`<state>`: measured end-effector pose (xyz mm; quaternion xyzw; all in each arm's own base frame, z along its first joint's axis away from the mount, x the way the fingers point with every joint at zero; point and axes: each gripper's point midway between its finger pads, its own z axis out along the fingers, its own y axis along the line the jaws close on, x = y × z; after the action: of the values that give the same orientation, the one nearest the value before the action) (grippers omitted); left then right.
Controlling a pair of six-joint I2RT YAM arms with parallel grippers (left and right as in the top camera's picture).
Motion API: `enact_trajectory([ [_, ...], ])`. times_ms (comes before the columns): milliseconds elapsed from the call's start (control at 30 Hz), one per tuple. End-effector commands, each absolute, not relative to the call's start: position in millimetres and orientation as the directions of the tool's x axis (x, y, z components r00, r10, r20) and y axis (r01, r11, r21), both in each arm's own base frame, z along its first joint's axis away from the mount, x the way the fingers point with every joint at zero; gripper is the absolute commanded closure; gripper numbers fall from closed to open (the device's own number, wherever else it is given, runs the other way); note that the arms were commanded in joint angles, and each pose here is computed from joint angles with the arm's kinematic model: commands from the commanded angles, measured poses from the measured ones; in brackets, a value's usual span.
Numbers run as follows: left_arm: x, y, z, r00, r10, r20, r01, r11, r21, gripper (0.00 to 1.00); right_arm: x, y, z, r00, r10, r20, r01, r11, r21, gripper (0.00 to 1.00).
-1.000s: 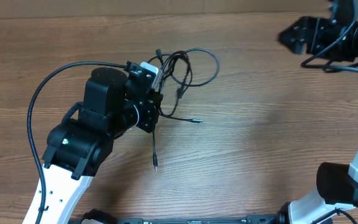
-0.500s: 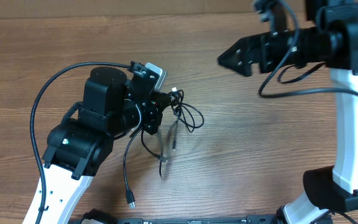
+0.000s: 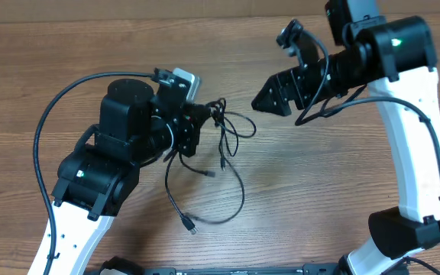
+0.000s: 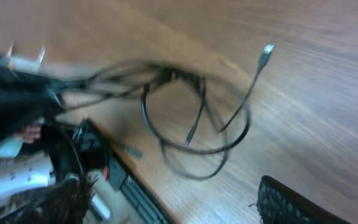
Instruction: Untangle cables
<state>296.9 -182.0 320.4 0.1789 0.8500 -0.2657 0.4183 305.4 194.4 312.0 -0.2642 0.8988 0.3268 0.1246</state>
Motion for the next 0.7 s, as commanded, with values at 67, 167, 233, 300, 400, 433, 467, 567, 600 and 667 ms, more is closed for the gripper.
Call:
enact_trajectory([
  [67, 310.3, -163.1, 350.7, -0.58, -0.112, -0.807, 0.362, 0.852, -0.379, 0.9, 288.0, 212.6, 315.3, -0.691, -0.504, -0.519, -0.721, 0.43, 0.543, 0.18],
  [167, 310.9, -163.0, 355.8, -0.607, -0.214, -0.765, 0.298, 0.831, -0.47, 0.91, 289.9, 218.3, 308.0, -0.64, -0.534, -0.553, -0.766, 0.388, 0.513, 0.18],
  [233, 310.1, -164.1, 356.4, -0.636, -0.291, -0.715, 0.243, 0.803, -0.543, 0.92, 293.4, 222.8, 302.0, -0.597, -0.555, -0.58, -0.801, 0.361, 0.478, 0.18],
  [300, 308.8, -166.6, 357.1, -0.656, -0.336, -0.676, 0.214, 0.776, -0.593, 0.93, 297.7, 229.6, 297.9, -0.555, -0.566, -0.609, -0.83, 0.334, 0.447, 0.17],
  [400, 304.1, -175.2, 361.1, -0.684, -0.357, -0.636, 0.221, 0.73, -0.647, 0.96, 307.1, 240.1, 291.5, -0.503, -0.576, -0.645, -0.864, 0.316, 0.391, 0.17],
  [433, 302.4, -177.7, 362.7, -0.691, -0.355, -0.63, 0.229, 0.719, -0.657, 0.96, 310.2, 242.8, 289.4, -0.487, -0.579, -0.653, -0.873, 0.314, 0.373, 0.16],
  [467, 301.0, -179.5, 364.5, -0.696, -0.356, -0.624, 0.234, 0.709, -0.665, 0.96, 312.1, 245.2, 287.3, -0.475, -0.584, -0.658, -0.88, 0.311, 0.359, 0.16],
  [567, 299.5, -180.1, 371.1, -0.693, -0.361, -0.624, 0.24, 0.7, -0.672, 0.96, 311.8, 252.9, 283.5, -0.457, -0.592, -0.664, -0.889, 0.295, 0.349, 0.15],
  [600, 299.0, -180.6, 374.1, -0.691, -0.361, -0.626, 0.246, 0.696, -0.674, 0.96, 310.4, 254.7, 281.7, -0.456, -0.597, -0.66, -0.89, 0.291, 0.352, 0.15],
  [667, 297.8, -181.6, 381.9, -0.684, -0.362, -0.633, 0.263, 0.688, -0.677, 0.96, 307.6, 257.6, 276.8, -0.457, -0.609, -0.649, -0.889, 0.286, 0.358, 0.17],
])
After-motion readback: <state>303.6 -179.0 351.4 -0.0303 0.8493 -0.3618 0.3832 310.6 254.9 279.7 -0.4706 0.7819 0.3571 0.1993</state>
